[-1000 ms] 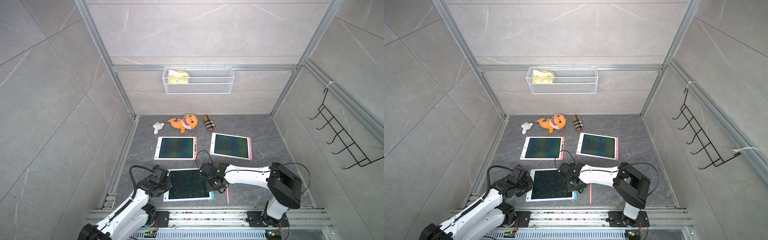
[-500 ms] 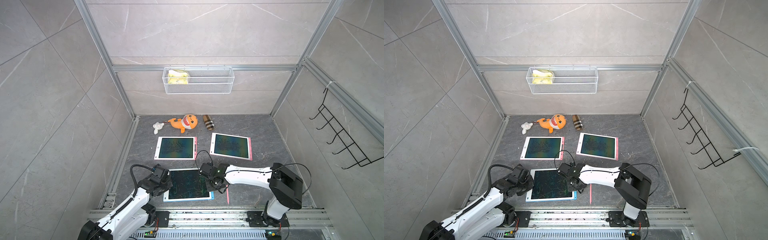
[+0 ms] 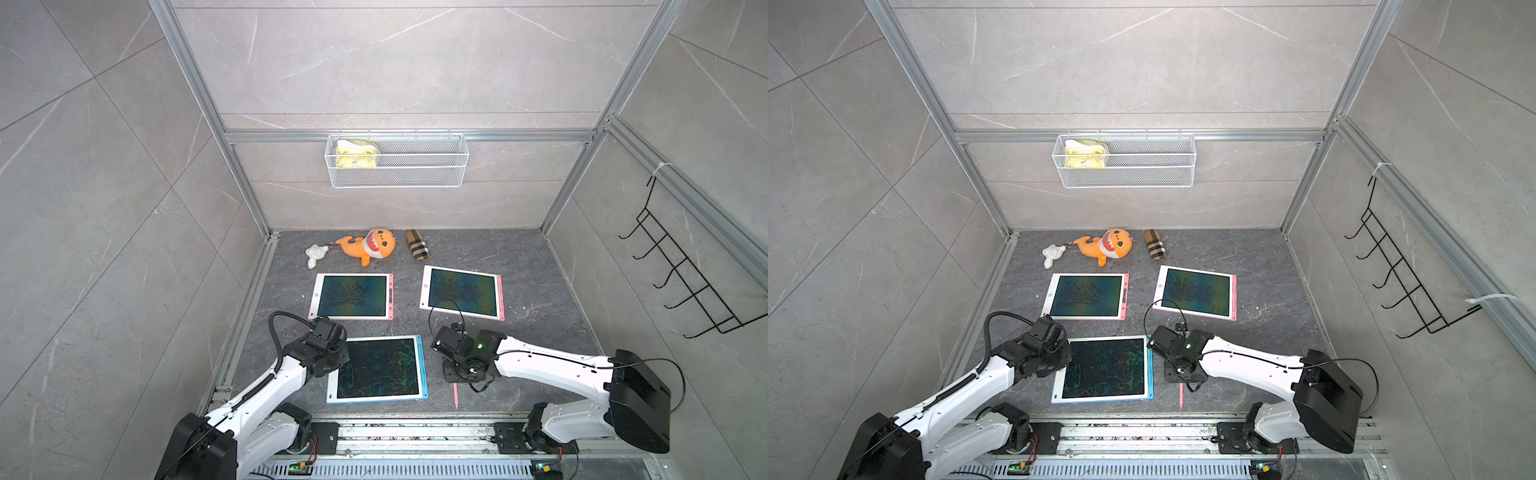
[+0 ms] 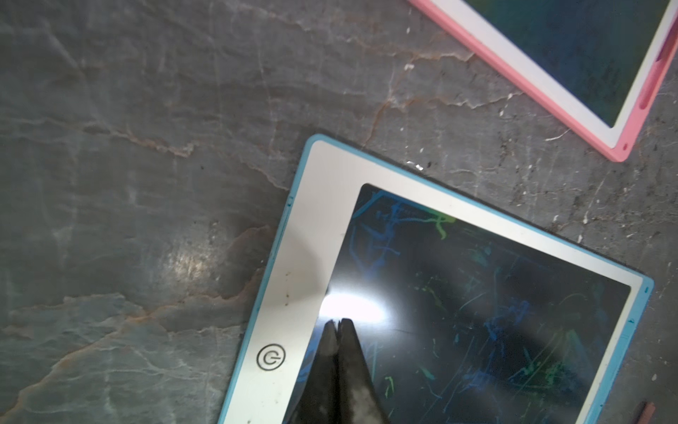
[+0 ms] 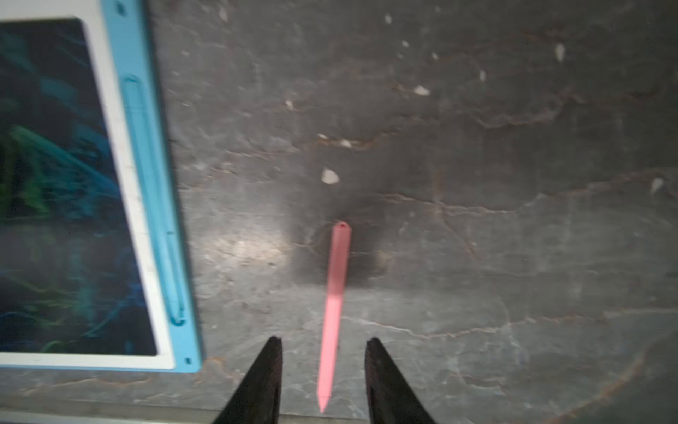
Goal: Place the stylus back onto the writing tablet
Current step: Pick up the stylus from the center of the board.
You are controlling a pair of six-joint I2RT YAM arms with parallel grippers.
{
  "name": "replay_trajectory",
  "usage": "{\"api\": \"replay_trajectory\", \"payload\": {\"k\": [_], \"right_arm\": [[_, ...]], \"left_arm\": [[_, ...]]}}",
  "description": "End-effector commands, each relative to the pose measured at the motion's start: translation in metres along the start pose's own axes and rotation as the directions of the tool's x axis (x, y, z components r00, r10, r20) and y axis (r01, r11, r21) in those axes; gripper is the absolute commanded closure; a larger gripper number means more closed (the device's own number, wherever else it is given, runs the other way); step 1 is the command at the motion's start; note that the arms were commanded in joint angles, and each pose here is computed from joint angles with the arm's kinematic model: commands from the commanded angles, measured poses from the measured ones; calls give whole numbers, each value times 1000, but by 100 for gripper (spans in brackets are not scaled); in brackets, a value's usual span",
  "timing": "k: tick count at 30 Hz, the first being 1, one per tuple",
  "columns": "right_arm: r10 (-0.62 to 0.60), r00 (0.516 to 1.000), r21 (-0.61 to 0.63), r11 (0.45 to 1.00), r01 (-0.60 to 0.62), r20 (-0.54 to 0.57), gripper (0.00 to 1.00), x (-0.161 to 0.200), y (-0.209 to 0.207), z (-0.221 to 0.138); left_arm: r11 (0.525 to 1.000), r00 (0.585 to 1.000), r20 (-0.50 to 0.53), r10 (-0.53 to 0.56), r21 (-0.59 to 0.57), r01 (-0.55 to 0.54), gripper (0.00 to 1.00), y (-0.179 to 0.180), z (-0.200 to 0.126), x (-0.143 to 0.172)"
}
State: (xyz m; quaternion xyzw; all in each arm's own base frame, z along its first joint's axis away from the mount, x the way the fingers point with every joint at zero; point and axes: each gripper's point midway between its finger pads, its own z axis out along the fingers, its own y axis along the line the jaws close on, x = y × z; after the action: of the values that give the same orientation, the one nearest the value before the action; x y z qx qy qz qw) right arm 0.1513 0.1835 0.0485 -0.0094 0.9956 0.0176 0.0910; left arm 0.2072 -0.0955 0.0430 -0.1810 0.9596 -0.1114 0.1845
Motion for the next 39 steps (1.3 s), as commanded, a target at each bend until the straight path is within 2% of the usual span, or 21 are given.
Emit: {"api": "replay_trajectory", "payload": {"k": [1, 8, 15, 22, 31, 39], "right_arm": [[43, 999, 54, 998, -41, -23, 58, 9, -18, 9], [54, 997, -1, 999, -54, -57, 59, 14, -3, 26], [21, 996, 8, 1000, -20, -85, 64, 12, 8, 37], [24, 994, 38, 999, -20, -108, 67, 21, 1, 53], [33, 992, 47, 999, -28, -121, 87, 30, -7, 71], [-36, 999, 63, 997, 38, -32, 100, 0, 2, 44]], "left_arm": [[999, 998, 30, 52, -11, -52, 95, -4, -4, -11], [996, 995, 67, 79, -39, -77, 95, -1, -15, -20], [998, 993, 102, 64, -35, -61, 94, 4, -22, -21], [999, 994, 103, 35, -28, -33, 93, 6, -22, -18], [999, 995, 91, 31, -25, -29, 93, 0, -24, -21], [999, 994, 101, 28, -30, -25, 93, 0, -30, -25]]}}
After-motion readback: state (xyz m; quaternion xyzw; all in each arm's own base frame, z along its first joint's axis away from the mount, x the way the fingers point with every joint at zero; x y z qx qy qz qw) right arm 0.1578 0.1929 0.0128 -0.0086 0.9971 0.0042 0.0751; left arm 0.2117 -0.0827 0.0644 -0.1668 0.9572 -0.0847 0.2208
